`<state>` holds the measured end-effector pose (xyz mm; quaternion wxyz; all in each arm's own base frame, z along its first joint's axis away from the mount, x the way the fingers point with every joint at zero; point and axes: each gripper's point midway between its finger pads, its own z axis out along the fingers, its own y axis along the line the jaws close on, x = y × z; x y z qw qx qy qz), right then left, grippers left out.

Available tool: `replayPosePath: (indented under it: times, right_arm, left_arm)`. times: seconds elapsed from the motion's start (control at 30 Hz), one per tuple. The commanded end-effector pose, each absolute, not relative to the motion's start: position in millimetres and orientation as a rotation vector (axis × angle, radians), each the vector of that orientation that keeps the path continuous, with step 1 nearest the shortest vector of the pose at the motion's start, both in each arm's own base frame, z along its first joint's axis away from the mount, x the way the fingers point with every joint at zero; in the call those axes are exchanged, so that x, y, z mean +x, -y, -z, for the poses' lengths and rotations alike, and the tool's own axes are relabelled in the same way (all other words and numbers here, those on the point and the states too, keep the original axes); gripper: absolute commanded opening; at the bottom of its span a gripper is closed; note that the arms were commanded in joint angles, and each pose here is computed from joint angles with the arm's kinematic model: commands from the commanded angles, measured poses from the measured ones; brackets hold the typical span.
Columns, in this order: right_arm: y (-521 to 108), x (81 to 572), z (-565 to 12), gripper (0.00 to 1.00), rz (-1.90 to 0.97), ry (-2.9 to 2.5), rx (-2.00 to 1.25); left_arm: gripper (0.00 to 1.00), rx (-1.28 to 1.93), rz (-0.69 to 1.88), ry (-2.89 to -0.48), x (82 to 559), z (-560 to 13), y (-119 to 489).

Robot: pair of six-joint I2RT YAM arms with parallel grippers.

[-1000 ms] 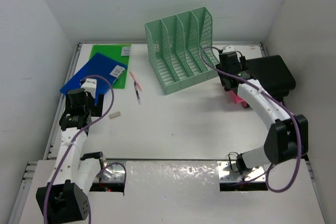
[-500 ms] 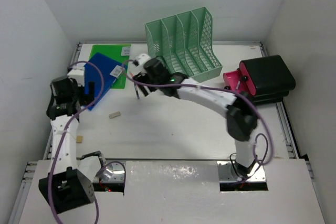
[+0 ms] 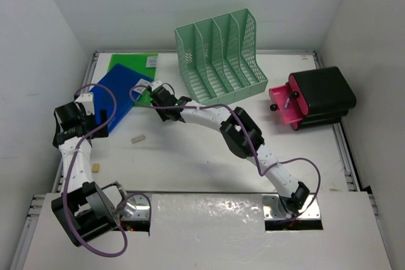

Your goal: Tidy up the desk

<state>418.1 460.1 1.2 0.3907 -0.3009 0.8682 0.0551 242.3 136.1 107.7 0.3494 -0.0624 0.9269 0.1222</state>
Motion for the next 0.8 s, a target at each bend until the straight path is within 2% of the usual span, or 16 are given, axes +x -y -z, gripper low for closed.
replayPosePath:
  times: [0.0, 0.17, 0.23, 0.27, 0.3, 0.37, 0.43, 0.7, 0.77]
  right_arm:
    - [-470, 422, -14, 0.41, -0.191, -2.199, -0.691]
    - [-452, 401, 17, 0.23, -0.180, -2.302, -0.675]
    - [-448, 393, 9, 0.16, -0.203, -2.311, -0.663]
    - [-435, 382, 23, 0.09, -0.180, -2.347, -0.677]
    - [-436, 380, 8, 0.06, -0.212, -2.324, -0.663]
    - [-418, 363, 21, 0.00, -0.188, -2.360, -0.691]
    - [-413, 353, 10, 0.00, -0.217, -2.351, -0.711]
    - [-336, 265, 37, 0.00, -0.123, -2.486, -0.997]
    - [-339, 253, 26, 0.00, -0.214, -2.465, -1.008]
  left_arm:
    - [1.00, -0.117, -0.374, -2.270, 261, -134, -146]
    - [1.00, -0.125, -0.395, -2.272, 262, -135, -150]
    - [1.00, -0.120, -0.398, -2.267, 262, -137, -150]
    - [1.00, -0.119, -0.397, -2.265, 262, -137, -150]
    - [1.00, -0.117, -0.395, -2.261, 261, -138, -149]
    - [1.00, -0.117, -0.391, -2.261, 261, -138, -148]
    - [0.99, -0.116, -0.380, -2.260, 261, -138, -146]
    - [0.99, -0.094, -0.363, -2.255, 258, -141, -140]
    - [1.00, -0.089, -0.356, -2.251, 258, -143, -139]
